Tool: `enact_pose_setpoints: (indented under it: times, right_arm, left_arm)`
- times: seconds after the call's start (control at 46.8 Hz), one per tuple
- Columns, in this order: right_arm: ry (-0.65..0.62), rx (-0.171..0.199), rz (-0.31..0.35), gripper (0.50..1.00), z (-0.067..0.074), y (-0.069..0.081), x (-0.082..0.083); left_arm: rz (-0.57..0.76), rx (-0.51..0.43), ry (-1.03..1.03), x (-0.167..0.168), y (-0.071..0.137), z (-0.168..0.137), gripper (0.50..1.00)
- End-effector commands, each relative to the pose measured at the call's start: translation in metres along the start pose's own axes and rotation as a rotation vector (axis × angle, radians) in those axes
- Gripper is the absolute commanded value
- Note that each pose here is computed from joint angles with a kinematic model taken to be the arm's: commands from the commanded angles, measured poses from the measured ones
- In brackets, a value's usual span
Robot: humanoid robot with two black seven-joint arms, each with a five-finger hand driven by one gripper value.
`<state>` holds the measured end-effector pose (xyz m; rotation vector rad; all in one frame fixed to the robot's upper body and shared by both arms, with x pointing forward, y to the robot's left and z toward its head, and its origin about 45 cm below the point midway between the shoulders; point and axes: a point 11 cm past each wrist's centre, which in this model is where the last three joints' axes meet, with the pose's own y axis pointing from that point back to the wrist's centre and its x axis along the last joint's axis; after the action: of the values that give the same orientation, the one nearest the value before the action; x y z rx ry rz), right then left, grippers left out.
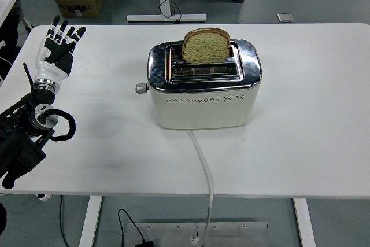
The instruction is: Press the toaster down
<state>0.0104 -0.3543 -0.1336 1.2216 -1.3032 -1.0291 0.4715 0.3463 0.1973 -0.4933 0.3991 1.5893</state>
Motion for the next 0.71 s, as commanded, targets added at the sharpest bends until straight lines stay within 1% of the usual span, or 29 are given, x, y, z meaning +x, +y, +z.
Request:
enact_pose_setpoints:
  times: [0.0, 0.684]
  right_arm:
    - [0.0, 0.0, 0.001, 0.998, 0.0001, 0.0, 0.0004]
    - [0.0, 0.0, 0.0, 0.998, 0.0, 0.0, -0.0001]
  left_arm:
    - [-0.003, -0.001, 0.002, -0.0008, 0.0, -0.0002, 1.0]
    - [0.0, -0.008, 0.004, -0.0005, -0.0006, 0.0018, 1.0]
